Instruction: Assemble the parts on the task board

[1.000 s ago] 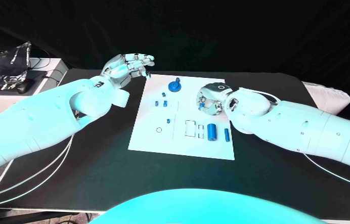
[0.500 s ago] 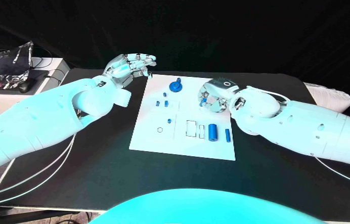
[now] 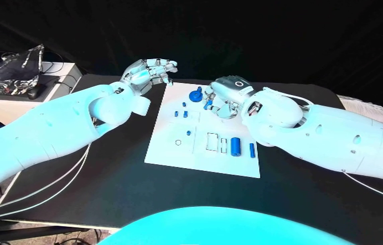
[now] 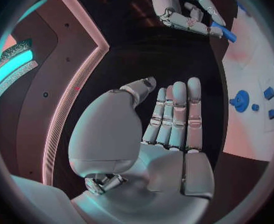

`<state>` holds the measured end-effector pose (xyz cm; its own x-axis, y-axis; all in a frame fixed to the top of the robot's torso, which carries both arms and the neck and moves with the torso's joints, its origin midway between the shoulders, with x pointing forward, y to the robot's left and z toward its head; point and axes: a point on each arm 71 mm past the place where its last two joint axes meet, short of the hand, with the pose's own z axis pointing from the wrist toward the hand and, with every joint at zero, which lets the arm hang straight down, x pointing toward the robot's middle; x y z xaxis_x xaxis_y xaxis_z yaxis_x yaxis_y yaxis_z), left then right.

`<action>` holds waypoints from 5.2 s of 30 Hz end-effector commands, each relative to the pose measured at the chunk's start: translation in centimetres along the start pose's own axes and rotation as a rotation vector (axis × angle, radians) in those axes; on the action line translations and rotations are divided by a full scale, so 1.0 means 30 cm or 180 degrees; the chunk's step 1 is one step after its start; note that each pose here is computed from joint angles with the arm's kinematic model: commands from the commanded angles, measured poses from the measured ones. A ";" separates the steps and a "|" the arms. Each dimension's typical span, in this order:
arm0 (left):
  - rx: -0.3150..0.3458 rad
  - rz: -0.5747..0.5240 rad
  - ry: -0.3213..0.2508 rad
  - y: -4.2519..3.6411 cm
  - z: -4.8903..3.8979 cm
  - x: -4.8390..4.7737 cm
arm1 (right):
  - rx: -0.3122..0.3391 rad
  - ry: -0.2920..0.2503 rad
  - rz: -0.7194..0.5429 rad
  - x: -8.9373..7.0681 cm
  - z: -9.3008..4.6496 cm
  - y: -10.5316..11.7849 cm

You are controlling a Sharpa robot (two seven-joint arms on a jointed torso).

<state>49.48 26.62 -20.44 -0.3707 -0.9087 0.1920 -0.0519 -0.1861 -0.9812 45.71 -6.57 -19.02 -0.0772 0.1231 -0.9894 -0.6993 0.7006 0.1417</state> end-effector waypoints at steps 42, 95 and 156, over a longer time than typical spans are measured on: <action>0.0002 -0.0087 0.0061 0.014 0.025 0.028 | -0.0407 0.0518 0.0190 0.305 0.063 0.249; -0.0020 -0.0085 0.0059 0.015 0.024 0.024 | -0.0528 0.0511 0.0298 0.337 0.066 0.260; -0.0104 -0.0062 0.0171 0.079 -0.026 0.031 | 0.2538 0.1648 0.1865 0.178 -0.381 -0.266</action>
<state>48.40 25.98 -22.81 -0.3936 -0.8953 0.2086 -0.1053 -0.1815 -0.9777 42.90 -19.20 -25.16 -0.6280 0.4204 -0.6548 0.1359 0.8878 0.4397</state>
